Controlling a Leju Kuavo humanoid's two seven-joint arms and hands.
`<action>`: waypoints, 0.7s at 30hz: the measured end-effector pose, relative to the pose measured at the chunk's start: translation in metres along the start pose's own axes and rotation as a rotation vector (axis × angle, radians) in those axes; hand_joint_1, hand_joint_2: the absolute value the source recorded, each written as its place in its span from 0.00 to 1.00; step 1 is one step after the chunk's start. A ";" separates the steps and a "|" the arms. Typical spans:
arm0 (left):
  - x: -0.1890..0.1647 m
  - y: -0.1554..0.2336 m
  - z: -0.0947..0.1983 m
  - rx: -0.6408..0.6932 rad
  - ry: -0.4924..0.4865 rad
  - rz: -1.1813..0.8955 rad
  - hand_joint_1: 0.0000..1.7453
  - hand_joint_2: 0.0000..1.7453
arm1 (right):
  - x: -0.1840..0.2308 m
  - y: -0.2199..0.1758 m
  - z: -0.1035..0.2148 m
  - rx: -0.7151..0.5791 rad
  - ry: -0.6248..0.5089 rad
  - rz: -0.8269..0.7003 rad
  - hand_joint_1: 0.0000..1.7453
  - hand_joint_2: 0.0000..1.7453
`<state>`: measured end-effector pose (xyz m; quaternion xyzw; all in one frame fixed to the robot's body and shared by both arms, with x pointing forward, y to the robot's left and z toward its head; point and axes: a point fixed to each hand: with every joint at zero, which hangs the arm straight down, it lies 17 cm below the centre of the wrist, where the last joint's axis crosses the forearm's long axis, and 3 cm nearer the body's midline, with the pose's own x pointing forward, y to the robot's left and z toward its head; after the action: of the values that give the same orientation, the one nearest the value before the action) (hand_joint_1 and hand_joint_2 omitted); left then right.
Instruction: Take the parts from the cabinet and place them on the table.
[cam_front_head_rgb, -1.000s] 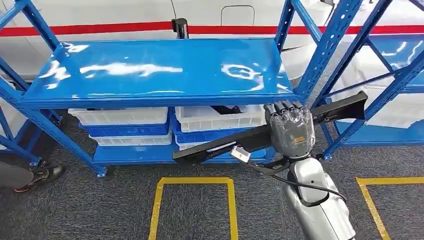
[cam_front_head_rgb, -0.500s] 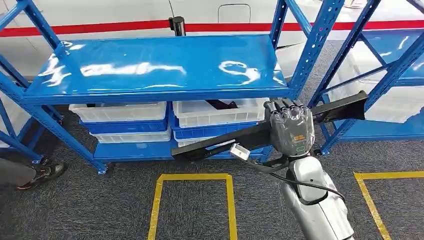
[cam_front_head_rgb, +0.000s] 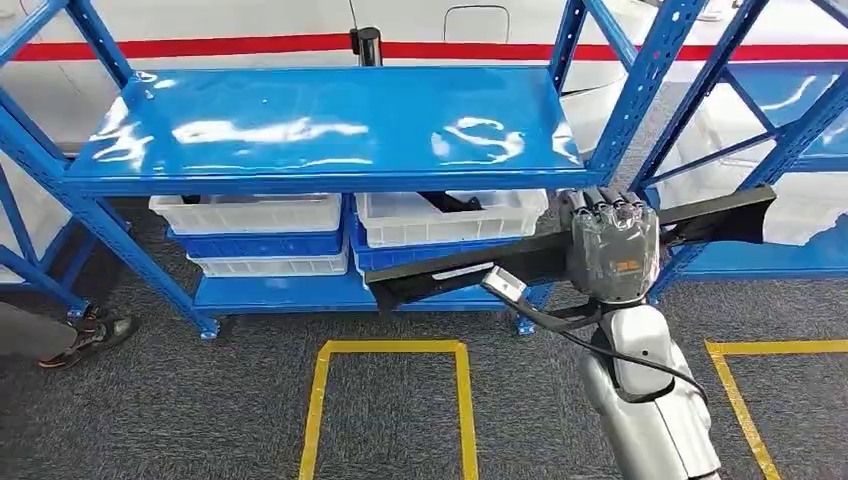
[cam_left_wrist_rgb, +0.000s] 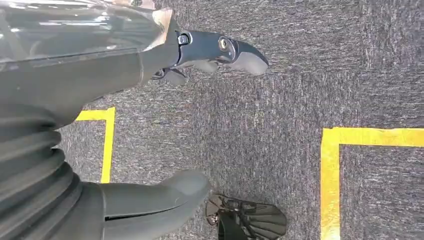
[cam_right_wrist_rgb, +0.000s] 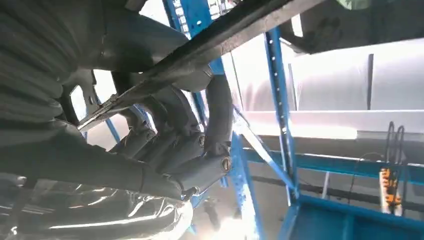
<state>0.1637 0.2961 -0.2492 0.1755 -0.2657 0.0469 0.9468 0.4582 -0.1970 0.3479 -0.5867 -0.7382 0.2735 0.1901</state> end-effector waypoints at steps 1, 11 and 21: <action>0.001 0.000 0.000 0.000 -0.001 0.001 0.00 1.00 | 0.000 0.000 0.000 0.000 0.001 0.000 0.93 1.00; 0.004 -0.002 -0.001 -0.004 -0.001 -0.007 0.00 1.00 | -0.010 0.003 -0.002 0.005 0.016 0.016 0.93 1.00; 0.011 -0.002 -0.003 -0.002 -0.013 -0.007 0.00 1.00 | -0.017 0.003 0.001 0.000 0.024 0.025 0.93 1.00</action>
<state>0.1751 0.2947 -0.2463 0.1757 -0.2712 0.0424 0.9454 0.4640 -0.2135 0.3463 -0.5991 -0.7284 0.2687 0.1957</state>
